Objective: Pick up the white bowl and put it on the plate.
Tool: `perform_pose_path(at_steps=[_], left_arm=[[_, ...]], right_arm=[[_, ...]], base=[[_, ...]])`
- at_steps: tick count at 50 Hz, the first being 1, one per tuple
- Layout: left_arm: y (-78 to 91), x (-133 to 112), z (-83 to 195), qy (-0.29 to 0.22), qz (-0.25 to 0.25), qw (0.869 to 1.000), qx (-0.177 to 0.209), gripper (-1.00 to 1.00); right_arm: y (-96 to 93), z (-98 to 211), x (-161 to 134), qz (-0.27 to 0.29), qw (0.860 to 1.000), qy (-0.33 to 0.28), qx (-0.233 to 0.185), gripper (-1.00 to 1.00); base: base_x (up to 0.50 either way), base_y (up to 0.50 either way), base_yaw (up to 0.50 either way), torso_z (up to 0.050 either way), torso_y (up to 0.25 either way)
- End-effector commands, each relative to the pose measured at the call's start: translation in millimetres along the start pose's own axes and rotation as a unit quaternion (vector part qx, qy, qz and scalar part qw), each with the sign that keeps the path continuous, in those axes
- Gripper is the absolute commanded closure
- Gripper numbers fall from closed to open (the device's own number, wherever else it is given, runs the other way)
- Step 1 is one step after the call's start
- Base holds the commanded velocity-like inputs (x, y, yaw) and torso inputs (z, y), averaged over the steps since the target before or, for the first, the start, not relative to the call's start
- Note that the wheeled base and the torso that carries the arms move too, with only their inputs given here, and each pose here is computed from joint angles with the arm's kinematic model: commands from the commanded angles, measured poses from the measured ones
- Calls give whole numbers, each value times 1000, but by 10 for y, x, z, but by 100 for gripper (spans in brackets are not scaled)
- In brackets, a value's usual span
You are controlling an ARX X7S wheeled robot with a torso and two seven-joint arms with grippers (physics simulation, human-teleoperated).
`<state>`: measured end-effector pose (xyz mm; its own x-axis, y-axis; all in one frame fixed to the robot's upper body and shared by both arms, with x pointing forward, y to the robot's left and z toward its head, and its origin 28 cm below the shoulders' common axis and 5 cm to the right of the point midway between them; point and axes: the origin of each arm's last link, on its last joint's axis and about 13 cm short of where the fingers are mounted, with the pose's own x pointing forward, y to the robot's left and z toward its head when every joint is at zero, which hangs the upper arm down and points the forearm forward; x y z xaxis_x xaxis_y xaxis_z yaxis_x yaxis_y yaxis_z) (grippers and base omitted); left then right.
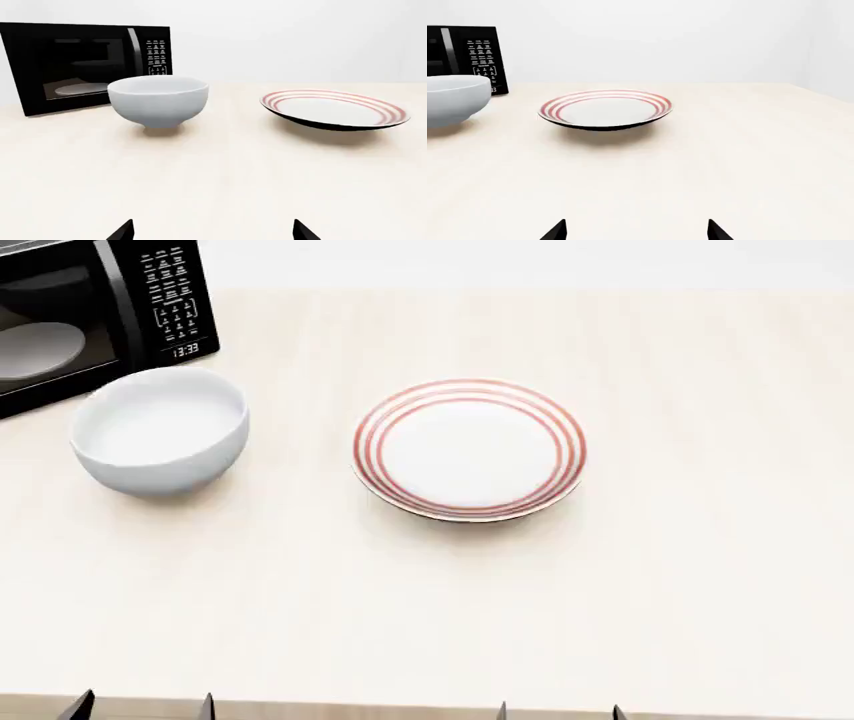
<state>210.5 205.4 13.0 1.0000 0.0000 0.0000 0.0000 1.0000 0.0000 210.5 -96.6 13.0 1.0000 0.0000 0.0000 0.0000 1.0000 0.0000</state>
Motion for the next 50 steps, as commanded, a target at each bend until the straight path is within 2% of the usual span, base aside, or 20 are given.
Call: perform_pose_path(at_steps=[1,13,14,15,16,17,20,24,28,29,32,36,40,50], left_arm=[[-5,-1,-3,-1,-2,1000,3,-100],[5,-1,4,-4,3,1000,6,-100],[34,-160,-59,30,27,999,29,-100],[4,0,3,-1,4,1000,7,-100],[-8,-13,9,-13,-12,1000,-3,-100],[-15,-11,-7,-8,-2,1000,20,-100],[-6,-16,1,-5,-6,1000,8,-100],[-13,-13,-2,-6,-6,1000,15,-100],[-6,-37,32,-11,-1,1000,5,-100],[-1,-36,52,-11,0,1000,-4,-100],[-6,-57,171,-41,12,999,21,-100],[-44,-123,385,-79,9,996,29,-100],[-54,-163,464,-89,4,996,16,-100],[-61,-200,556,-105,1,994,11,-100]], right_arm=[[3,-6,0,-3,1000,2,-3,-100],[10,12,-1,-6,1000,2,-3,-100],[3,-76,-43,-7,999,15,-47,-100],[10,14,-2,-5,1000,2,1,-100],[15,27,0,2,1000,-8,-3,-100],[18,24,-5,5,1000,-10,-8,-100],[21,33,-9,4,1000,-11,-12,-100],[17,45,-7,2,1000,-13,-13,-100],[15,91,-25,-2,1000,-27,-17,-100],[15,125,-29,-5,999,-33,-16,-100],[42,277,-58,-5,998,-67,-19,-100],[61,444,-108,-1,995,-94,-17,-100],[71,514,-126,2,994,-105,-20,-100],[73,577,-141,0,993,-119,-19,-100]], base=[[0,0,0,0,0],[0,0,0,0,0],[0,0,0,0,0],[0,0,0,0,0],[0,0,0,0,0],[0,0,0,0,0],[0,0,0,0,0],[0,0,0,0,0],[0,0,0,0,0],[0,0,0,0,0],[0,0,0,0,0],[0,0,0,0,0],[0,0,0,0,0],[0,0,0,0,0]])
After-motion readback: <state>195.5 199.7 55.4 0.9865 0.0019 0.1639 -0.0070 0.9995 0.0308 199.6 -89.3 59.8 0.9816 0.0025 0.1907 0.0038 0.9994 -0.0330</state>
